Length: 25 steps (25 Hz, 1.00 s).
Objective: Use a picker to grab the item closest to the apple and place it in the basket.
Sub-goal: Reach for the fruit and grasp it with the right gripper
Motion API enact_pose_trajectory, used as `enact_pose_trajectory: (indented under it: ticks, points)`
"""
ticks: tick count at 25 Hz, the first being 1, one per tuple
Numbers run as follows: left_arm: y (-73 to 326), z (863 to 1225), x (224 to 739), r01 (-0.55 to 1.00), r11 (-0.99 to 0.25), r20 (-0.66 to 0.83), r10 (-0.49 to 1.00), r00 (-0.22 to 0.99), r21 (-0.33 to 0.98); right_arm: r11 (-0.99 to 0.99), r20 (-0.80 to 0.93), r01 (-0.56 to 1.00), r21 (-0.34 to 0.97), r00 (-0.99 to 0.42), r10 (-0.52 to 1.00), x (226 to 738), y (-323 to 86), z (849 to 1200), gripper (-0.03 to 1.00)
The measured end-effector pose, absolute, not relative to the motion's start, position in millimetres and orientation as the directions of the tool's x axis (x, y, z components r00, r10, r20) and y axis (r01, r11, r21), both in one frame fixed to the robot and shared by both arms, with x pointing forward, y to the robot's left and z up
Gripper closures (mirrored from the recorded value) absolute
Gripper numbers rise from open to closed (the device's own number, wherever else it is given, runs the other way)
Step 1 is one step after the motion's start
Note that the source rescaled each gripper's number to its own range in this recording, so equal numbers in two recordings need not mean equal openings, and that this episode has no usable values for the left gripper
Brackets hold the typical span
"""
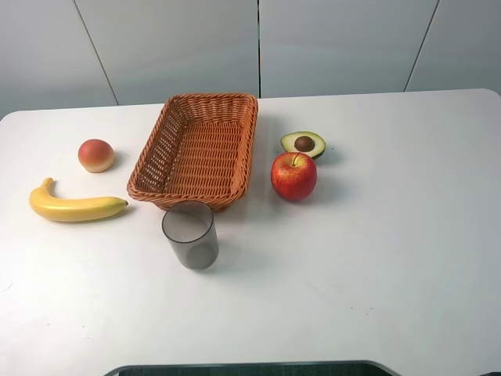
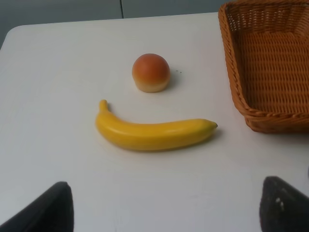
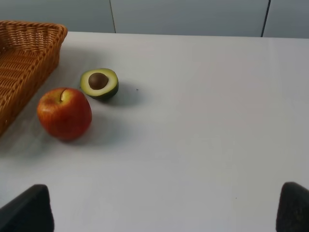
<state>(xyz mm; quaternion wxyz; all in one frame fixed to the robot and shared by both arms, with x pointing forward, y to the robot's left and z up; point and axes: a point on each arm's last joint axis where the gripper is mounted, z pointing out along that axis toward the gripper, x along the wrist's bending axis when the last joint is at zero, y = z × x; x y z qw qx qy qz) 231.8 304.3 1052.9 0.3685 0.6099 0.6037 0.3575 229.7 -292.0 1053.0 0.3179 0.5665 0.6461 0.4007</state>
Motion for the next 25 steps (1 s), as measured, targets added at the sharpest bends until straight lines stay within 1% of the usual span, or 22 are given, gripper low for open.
enact_pose_trajectory:
  ticks: [25]
  points:
    - [304.3,1052.9,231.8,0.473,-0.002,-0.007,1.000,0.016,0.881,0.035,0.047,0.477,0.878,-0.158,0.986,229.7,-291.7,1053.0,-0.03]
